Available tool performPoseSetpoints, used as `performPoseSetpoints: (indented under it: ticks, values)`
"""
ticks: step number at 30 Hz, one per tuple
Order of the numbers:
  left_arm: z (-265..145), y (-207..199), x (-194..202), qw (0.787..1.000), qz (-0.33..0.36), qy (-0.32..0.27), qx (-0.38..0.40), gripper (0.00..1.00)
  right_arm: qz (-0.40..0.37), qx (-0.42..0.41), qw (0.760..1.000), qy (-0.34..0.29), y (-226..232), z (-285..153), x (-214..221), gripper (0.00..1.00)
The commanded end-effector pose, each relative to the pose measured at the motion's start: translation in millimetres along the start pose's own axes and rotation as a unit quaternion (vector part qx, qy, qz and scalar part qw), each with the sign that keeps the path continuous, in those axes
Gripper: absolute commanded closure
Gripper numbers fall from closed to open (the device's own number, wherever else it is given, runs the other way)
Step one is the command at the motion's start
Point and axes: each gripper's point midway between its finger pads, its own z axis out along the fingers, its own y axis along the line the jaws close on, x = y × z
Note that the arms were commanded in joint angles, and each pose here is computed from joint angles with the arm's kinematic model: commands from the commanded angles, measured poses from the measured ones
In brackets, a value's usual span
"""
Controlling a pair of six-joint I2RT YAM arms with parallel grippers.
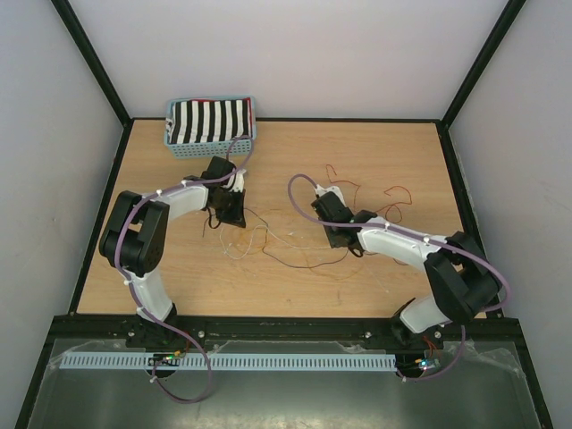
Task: Zip-tie the wires
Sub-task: Adjust the cable at the center of the board.
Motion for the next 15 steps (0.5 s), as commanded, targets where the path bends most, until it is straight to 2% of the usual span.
performPoseSetpoints:
  ticks: [1, 6, 11, 15]
  values:
    - [1.5, 20.6, 40.5, 0.997, -0.012, 0.066, -0.039, 1.0, -0.025, -0.007, 1.0, 0.016, -8.3, -13.6, 2.5, 0.61]
    - [-1.0, 18.8, 39.8, 0.997, -0.013, 0.064, -0.036, 1.0, -0.029, 0.002, 0.999, 0.014, -17.9, -19.4, 0.6, 0.56]
    - [-3.1, 17.2, 37.5, 0.998, -0.013, 0.059, -0.034, 1.0, -0.001, -0.05, 0.999, -0.009, 0.6, -29.6, -17.2, 0.47]
    - [-2.5, 16.6, 38.0, 0.997, -0.014, 0.062, -0.032, 1.0, 0.035, -0.105, 0.993, -0.04, 22.8, -34.2, -37.2, 0.45]
